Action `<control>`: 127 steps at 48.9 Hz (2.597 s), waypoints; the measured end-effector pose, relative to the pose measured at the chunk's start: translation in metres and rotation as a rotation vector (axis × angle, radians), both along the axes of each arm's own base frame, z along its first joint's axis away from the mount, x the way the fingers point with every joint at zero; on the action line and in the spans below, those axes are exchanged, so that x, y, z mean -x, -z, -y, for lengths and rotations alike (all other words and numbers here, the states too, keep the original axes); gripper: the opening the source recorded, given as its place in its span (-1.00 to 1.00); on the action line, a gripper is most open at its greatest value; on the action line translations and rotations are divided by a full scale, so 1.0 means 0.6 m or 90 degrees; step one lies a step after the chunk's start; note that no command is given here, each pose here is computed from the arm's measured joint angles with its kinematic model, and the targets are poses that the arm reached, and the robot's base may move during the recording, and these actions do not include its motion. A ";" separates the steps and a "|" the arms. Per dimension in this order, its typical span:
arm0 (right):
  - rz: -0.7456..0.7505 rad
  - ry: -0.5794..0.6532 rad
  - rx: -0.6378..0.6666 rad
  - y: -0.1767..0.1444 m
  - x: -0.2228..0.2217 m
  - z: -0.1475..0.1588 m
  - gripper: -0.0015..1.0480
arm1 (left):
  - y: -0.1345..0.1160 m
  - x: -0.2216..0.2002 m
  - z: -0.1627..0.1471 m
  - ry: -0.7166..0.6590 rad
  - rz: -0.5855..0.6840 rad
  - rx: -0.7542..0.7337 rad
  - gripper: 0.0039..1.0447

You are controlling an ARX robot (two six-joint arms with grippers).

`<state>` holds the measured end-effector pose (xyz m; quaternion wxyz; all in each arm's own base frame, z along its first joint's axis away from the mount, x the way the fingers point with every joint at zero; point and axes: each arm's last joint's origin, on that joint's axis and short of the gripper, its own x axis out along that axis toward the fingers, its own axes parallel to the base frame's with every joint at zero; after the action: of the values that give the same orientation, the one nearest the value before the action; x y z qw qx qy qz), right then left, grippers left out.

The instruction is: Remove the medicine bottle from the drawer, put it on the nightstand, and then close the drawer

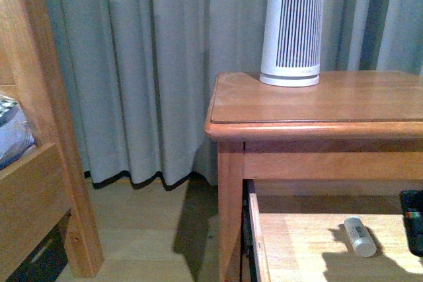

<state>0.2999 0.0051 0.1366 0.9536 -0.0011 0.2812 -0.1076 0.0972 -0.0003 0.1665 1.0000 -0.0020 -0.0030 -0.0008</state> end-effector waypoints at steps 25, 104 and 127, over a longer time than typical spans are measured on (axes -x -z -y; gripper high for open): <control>-0.060 -0.043 0.007 0.069 -0.090 -0.046 0.87 | 0.000 0.000 0.000 0.000 0.000 0.000 0.88; -0.044 -0.054 -0.171 -0.066 0.044 -0.098 -0.44 | 0.000 0.000 0.000 0.000 0.000 0.000 0.88; 0.204 0.008 -0.147 -0.291 -0.064 -0.011 -0.44 | 0.000 0.000 0.000 0.000 0.000 0.000 0.88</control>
<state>0.3382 0.0118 0.3109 0.9793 0.1272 0.1361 -0.0790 0.0972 -0.0004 0.1665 1.0000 -0.0020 -0.0030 -0.0010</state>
